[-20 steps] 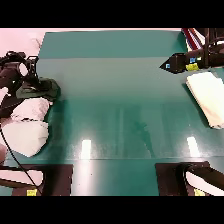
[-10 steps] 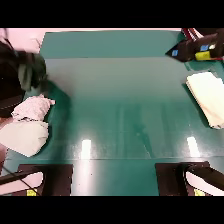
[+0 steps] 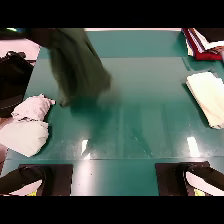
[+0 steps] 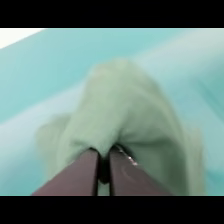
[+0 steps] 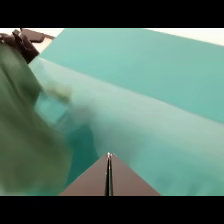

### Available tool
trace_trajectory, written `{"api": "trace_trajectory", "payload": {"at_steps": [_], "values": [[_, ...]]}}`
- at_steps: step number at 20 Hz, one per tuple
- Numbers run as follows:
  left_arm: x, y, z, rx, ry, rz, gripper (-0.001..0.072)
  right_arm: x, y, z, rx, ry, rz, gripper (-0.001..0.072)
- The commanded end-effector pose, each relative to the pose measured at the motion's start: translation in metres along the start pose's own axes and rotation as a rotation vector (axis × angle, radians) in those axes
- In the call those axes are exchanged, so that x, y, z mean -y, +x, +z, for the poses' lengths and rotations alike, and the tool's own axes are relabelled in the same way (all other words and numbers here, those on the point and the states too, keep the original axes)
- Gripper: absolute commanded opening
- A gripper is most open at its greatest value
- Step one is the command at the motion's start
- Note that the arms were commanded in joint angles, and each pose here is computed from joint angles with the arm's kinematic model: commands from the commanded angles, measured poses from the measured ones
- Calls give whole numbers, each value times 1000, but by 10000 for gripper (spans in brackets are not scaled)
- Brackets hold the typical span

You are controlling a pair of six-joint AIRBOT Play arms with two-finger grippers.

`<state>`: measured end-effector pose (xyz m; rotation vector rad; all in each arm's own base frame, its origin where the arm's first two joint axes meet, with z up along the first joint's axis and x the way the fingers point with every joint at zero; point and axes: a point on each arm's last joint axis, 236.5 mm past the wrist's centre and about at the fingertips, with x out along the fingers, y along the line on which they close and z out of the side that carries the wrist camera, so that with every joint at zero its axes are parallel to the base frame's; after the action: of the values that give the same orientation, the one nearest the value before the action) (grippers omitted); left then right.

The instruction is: Fold the shirts.

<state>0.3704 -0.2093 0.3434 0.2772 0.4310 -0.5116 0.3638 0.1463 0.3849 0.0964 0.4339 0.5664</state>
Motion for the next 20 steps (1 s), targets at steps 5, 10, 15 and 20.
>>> {"api": "trace_trajectory", "payload": {"at_steps": [5,10,15,20], "values": [[229,91,-54,-157,202,-505,541,-14,-22,8,2,-42,12,20],[92,134,-70,-257,-79,-264,541,-20,-31,11,6,-56,15,20],[-41,162,-172,-416,-581,-168,541,-21,-32,6,-13,-58,18,20],[-26,198,-286,-557,-771,-226,542,-21,-32,6,-14,-57,18,20]]}}
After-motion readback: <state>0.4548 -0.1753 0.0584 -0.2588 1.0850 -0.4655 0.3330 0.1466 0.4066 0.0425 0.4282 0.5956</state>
